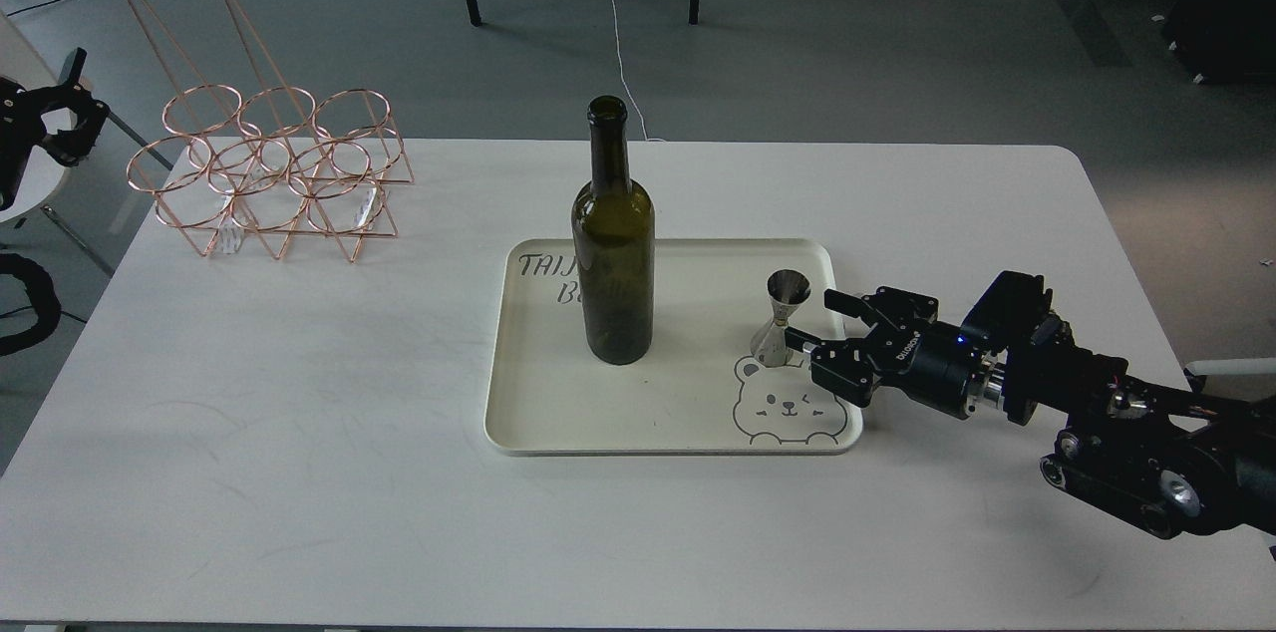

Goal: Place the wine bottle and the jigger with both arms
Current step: 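Reach the right gripper to the metal jigger on the tray and grasp it, then lift the jigger off the tray and carry it away from the tray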

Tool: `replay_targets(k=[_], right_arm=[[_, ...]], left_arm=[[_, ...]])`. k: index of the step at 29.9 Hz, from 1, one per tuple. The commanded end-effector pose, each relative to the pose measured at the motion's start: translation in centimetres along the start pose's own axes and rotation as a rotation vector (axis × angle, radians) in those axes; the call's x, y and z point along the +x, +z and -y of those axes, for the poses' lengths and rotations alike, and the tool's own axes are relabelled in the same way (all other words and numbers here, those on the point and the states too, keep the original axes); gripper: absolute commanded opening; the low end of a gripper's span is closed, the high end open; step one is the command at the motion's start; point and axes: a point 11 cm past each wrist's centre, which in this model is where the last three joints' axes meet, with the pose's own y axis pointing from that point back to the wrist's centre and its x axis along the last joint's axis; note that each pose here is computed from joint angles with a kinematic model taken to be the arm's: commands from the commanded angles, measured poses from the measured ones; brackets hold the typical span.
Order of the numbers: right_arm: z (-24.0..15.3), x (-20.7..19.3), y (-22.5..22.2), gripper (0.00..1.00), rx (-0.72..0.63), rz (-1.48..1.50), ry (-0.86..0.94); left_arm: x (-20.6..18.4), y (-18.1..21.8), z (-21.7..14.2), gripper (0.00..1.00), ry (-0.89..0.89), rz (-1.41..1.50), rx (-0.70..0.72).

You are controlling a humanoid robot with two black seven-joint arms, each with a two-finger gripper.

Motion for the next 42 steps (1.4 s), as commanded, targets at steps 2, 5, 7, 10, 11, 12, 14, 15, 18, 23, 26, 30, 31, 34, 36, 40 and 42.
replay_targets(k=[2, 5, 7, 10, 11, 12, 14, 15, 18, 23, 26, 30, 31, 34, 36, 40, 42], right_arm=[[2.2, 0.7, -0.8, 0.64, 0.020, -0.014, 0.020], [3.2, 0.7, -1.0, 0.57, 0.021, -0.019, 0.021], [3.7, 0.7, -1.5, 0.49, 0.031, -0.015, 0.025], [3.9, 0.7, -1.8, 0.33, 0.039, -0.013, 0.026], [4.0, 0.7, -1.9, 0.27, 0.040, -0.014, 0.026], [4.0, 0.6, -1.9, 0.22, 0.043, -0.018, 0.022], [3.9, 0.6, -2.0, 0.15, 0.048, -0.026, 0.021], [3.9, 0.7, -2.0, 0.13, 0.050, -0.030, 0.027], [3.6, 0.7, -1.8, 0.08, 0.045, -0.036, 0.039], [2.7, 1.0, -1.0, 0.07, 0.029, -0.036, 0.041], [1.3, 1.6, 0.1, 0.07, 0.003, -0.035, 0.051], [-1.5, 4.3, 3.3, 0.07, -0.088, -0.036, 0.123], [-2.6, 4.8, 4.1, 0.07, -0.115, -0.034, 0.138], [-6.1, 6.6, 6.8, 0.07, -0.208, -0.020, 0.190], [-8.2, 6.3, 7.9, 0.07, -0.266, 0.017, 0.205], [-12.1, 4.0, 9.7, 0.07, -0.377, 0.092, 0.185], [-13.4, 2.2, 9.8, 0.07, -0.418, 0.140, 0.170]], left_arm=[[0.2, 0.1, 0.0, 0.99, 0.003, 0.003, -0.002], [0.2, 0.2, -0.1, 0.99, 0.005, 0.005, -0.003], [0.4, 0.4, -0.1, 0.98, 0.009, 0.010, -0.007], [0.5, 0.6, -0.1, 0.99, 0.011, 0.012, -0.009], [0.5, 0.6, -0.1, 0.99, 0.011, 0.013, -0.009], [0.5, 0.6, -0.1, 0.99, 0.011, 0.012, -0.011], [0.5, 0.7, -0.1, 0.99, 0.011, 0.014, -0.010], [0.5, 0.6, -0.1, 0.99, 0.011, 0.012, -0.011], [0.5, 0.6, -0.1, 0.99, 0.013, 0.013, -0.011], [0.6, 0.8, -0.1, 0.99, 0.015, 0.016, -0.012], [0.8, 1.6, -0.2, 0.99, 0.020, 0.027, -0.030], [0.8, 1.9, -0.1, 0.99, 0.018, 0.028, -0.037], [0.7, 1.9, -0.1, 0.99, 0.016, 0.028, -0.037], [0.6, 1.9, -0.1, 0.99, 0.014, 0.026, -0.037], [0.5, 1.8, -0.1, 0.99, 0.010, 0.024, -0.035], [0.3, 1.6, 0.0, 0.99, 0.005, 0.023, -0.032], [0.3, 1.7, 0.0, 0.99, 0.004, 0.024, -0.032]])
